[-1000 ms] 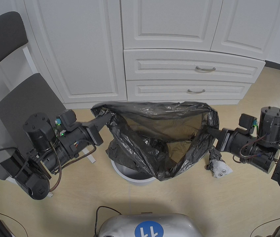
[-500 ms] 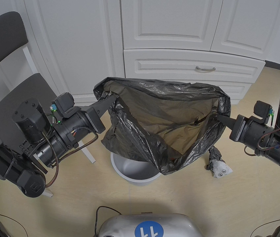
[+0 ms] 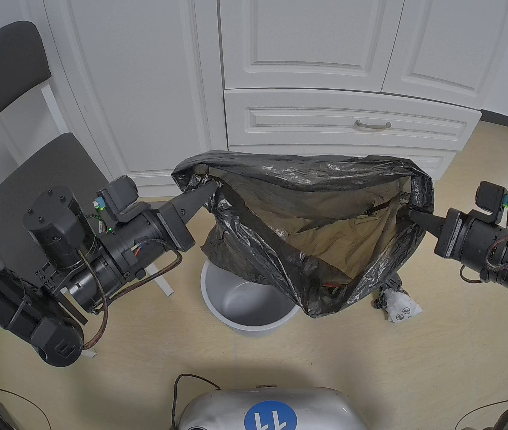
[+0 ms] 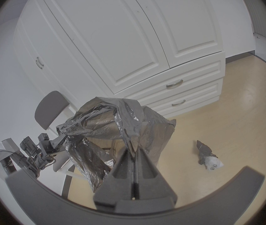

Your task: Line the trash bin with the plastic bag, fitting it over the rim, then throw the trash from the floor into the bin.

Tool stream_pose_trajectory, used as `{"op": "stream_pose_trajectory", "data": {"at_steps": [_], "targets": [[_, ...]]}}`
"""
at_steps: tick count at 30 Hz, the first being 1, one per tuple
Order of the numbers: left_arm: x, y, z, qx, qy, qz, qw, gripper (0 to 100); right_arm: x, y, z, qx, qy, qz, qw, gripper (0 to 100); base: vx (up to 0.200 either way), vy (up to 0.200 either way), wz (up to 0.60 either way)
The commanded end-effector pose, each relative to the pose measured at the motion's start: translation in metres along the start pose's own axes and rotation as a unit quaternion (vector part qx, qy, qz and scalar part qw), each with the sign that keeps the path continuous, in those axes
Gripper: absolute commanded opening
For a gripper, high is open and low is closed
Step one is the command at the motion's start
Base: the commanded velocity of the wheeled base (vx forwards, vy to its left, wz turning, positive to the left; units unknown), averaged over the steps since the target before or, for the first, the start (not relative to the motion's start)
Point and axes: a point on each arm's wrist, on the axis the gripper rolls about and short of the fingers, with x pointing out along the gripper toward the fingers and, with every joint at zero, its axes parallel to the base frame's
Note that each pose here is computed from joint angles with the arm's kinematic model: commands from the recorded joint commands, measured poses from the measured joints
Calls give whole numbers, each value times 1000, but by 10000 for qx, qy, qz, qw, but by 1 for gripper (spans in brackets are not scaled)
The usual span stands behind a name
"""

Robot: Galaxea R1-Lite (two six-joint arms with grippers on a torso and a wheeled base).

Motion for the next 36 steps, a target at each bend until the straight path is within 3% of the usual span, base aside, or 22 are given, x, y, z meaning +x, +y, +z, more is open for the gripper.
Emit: {"op": "stream_pose_trajectory", "data": {"at_steps": [1, 9, 15, 25, 36], "targets": [[-6, 1, -8, -313, 165, 67, 9994, 0, -8, 3, 9, -3, 7, 16, 10000, 0, 0, 0, 0], [-12, -5, -24, -506, 449, 14, 9977, 0, -25, 4, 13, -57, 417, -137, 9990, 0, 0, 0, 0], [-15, -5, -47, -609, 835, 75, 9946, 0, -25, -7, 8, -388, 771, -367, 9956, 0, 0, 0, 0], [-21, -9, -59, -613, 905, 226, 9938, 0, -29, -12, 2, -661, 1090, -525, 9905, 0, 0, 0, 0], [-31, 26, -66, -611, 1052, 921, 9883, 0, -17, -27, -1, -767, 1275, -972, 9841, 0, 0, 0, 0]]}}
